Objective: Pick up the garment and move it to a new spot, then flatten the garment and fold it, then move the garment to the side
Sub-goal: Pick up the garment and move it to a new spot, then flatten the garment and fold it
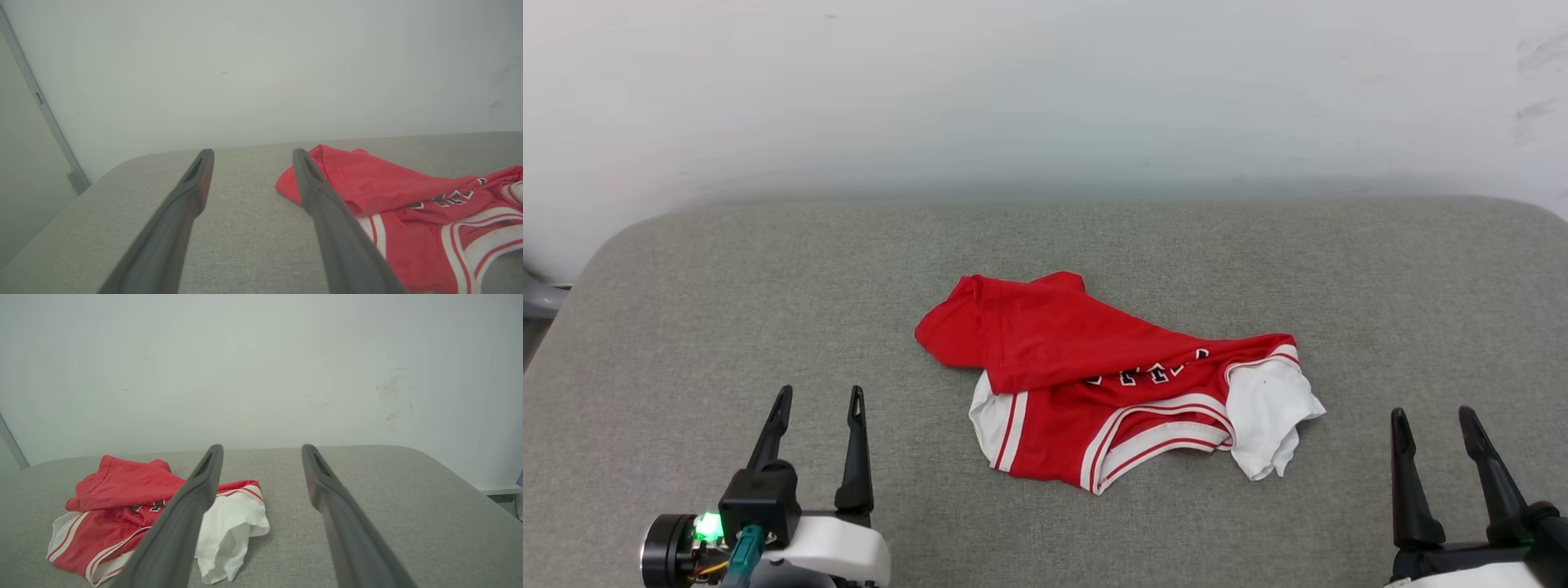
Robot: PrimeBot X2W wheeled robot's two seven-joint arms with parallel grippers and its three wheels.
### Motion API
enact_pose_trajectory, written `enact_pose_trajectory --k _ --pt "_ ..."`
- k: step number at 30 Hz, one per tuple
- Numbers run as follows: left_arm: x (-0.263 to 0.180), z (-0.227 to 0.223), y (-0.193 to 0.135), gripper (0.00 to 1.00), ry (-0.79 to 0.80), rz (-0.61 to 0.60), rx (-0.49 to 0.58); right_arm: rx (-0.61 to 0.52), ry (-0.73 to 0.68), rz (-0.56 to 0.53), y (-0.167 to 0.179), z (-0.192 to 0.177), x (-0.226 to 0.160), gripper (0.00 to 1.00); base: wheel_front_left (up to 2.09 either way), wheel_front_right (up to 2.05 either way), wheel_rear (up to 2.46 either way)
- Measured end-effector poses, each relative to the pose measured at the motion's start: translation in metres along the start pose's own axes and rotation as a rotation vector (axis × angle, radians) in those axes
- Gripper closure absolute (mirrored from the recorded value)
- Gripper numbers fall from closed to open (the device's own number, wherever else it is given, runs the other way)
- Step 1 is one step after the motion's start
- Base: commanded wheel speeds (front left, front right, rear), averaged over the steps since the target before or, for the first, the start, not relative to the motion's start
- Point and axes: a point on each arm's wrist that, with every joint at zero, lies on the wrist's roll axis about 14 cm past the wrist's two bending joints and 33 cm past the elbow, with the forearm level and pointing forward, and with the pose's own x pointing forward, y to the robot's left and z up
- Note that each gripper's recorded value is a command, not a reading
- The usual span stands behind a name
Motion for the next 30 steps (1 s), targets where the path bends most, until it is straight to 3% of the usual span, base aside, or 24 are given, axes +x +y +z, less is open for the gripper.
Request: enact_pose_trajectory --k 30 --pt "-0.017 -0.019 0.004 0.00 0.050 -0.015 0.016 0.024 0.056 -0.031 -0.008 -0.016 -0.015 0.00 0.00 0.00 0.00"
